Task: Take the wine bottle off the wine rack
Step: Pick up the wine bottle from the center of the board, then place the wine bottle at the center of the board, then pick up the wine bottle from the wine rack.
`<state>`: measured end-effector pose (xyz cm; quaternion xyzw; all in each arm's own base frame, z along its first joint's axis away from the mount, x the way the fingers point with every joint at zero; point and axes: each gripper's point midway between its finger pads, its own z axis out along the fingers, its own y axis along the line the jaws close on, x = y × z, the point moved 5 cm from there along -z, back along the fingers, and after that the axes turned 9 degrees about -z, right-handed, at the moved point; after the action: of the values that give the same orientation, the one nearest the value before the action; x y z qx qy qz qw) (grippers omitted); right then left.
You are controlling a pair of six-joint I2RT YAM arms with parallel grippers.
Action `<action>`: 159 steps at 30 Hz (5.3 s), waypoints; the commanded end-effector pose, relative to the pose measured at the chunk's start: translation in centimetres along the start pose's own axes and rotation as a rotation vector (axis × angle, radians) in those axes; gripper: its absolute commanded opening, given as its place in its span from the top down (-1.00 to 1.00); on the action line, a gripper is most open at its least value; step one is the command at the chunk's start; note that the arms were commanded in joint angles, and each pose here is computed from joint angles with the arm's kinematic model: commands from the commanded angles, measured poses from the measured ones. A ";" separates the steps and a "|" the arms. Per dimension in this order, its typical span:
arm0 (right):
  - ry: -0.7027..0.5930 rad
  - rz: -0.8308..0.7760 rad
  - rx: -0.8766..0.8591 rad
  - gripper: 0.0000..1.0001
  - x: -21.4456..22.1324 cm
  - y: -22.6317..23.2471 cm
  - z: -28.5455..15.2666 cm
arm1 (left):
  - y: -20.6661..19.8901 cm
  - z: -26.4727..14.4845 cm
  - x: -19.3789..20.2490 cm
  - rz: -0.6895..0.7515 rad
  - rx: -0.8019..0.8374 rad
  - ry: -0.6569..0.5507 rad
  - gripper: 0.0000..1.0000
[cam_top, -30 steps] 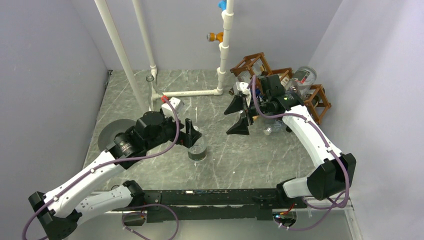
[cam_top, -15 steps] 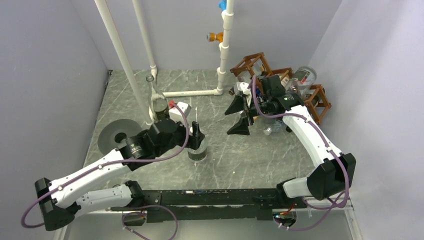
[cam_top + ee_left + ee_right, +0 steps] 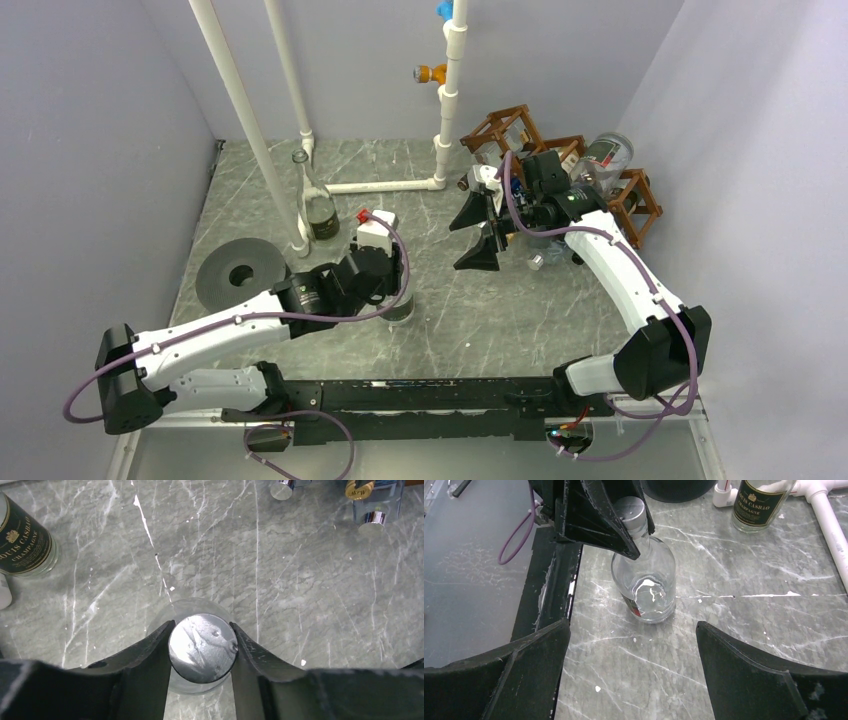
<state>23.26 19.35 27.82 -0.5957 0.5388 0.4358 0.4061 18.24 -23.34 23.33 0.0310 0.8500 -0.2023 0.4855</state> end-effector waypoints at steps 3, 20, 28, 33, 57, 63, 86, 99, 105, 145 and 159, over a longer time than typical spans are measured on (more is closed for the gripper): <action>-0.028 -0.055 -0.013 -1.00 -0.3 -0.1 0.0 | -1.0 0.1 -2.0 -0.051 -0.011 -0.081 0.34; -0.030 -0.069 -0.002 -1.00 -0.4 0.0 -0.5 | -1.2 0.9 -12.4 0.033 0.093 -0.320 1.00; -0.035 -0.067 0.002 -1.00 -0.3 0.0 -0.7 | -0.4 4.0 -17.4 0.062 0.100 -0.403 1.00; -0.036 -0.070 0.003 -1.00 -0.3 0.1 -0.8 | 0.2 5.9 -21.2 0.083 0.106 -0.496 1.00; -0.036 -0.075 -0.006 -1.00 -0.1 0.3 -0.9 | 7.3 17.6 -30.9 0.072 -0.169 -0.675 1.00; -0.029 -0.069 -0.014 -1.00 0.3 0.2 -0.8 | 8.6 18.9 -32.1 0.053 -0.223 -0.708 1.00; -0.011 -0.059 -0.020 -1.00 1.0 0.0 -0.7 | 14.4 22.1 -32.6 0.036 -0.505 -0.768 1.00; -0.011 -0.063 -0.020 -1.00 1.0 0.0 -0.7 | 16.1 22.3 -31.1 0.009 -0.547 -0.737 0.64; -0.012 -0.061 -0.021 -1.00 1.0 0.1 -0.7 | 16.1 21.7 -31.3 0.005 -0.547 -0.739 0.24; 0.030 -0.189 0.058 -1.00 -3.0 2.2 -3.5 | 4.0 10.4 -27.8 -0.119 0.296 -0.347 -0.77; 0.143 -0.157 0.262 -1.00 -5.3 5.9 -8.5 | 2.5 6.1 -19.1 -0.113 0.567 -0.120 -0.83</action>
<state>18.73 13.84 34.48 -0.6247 0.5392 0.3093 0.4727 36.83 -20.06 34.62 0.0634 0.7540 -0.4115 0.5081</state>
